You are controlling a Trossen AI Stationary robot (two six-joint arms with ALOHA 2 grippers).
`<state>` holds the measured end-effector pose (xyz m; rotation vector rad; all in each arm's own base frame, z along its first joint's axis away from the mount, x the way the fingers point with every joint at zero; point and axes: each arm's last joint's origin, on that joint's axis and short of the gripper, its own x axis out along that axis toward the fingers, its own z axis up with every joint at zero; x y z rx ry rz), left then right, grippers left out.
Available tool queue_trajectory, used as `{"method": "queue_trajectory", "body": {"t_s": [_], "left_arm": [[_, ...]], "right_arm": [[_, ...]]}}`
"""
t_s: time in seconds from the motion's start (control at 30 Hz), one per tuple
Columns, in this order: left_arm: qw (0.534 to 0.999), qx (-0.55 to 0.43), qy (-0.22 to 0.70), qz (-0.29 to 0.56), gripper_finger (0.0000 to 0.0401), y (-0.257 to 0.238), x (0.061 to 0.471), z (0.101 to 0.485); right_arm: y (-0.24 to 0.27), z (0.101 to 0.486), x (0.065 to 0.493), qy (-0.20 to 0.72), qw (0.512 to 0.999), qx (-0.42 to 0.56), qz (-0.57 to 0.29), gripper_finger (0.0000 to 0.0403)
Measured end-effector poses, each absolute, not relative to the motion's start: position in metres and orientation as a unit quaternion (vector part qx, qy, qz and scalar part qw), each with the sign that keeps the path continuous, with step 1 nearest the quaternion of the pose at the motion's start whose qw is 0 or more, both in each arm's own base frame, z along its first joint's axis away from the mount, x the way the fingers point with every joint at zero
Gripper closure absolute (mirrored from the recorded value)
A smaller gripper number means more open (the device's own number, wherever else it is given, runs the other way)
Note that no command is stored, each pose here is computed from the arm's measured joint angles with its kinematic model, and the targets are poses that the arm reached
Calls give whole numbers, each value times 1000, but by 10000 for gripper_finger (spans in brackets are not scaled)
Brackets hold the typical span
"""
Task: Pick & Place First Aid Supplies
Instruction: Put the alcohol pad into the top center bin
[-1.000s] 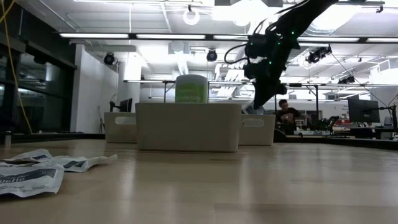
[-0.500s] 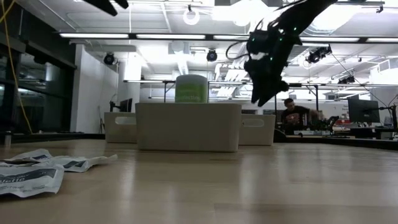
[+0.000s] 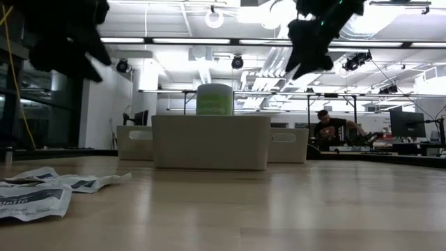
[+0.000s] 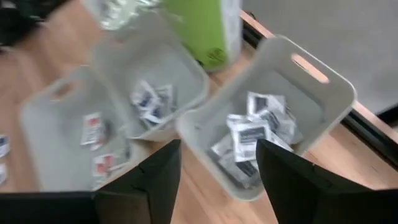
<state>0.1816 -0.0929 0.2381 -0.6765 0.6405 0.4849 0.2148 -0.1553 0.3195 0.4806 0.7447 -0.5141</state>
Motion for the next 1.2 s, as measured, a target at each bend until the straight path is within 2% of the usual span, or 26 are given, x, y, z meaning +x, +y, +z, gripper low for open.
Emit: {"method": "queue_trajectory", "body": {"t_s": [0.2, 0.5, 0.8, 0.97, 1.2], "left_arm": [[852, -303, 369, 215, 199, -97, 184, 202], [825, -281, 438, 222, 199, -106, 194, 174], [756, -366, 487, 238, 199, -116, 201, 154], [741, -376, 500, 245, 199, -117, 202, 148], [745, -387, 497, 220, 199, -119, 203, 141]], "right_arm": [[-118, 338, 217, 334, 898, 211, -196, 203], [-59, 344, 233, 333, 906, 220, -138, 203], [-19, 344, 240, 329, 905, 219, -156, 203], [-8, 345, 241, 319, 904, 231, -166, 202], [2, 346, 242, 304, 904, 240, -179, 202]]}}
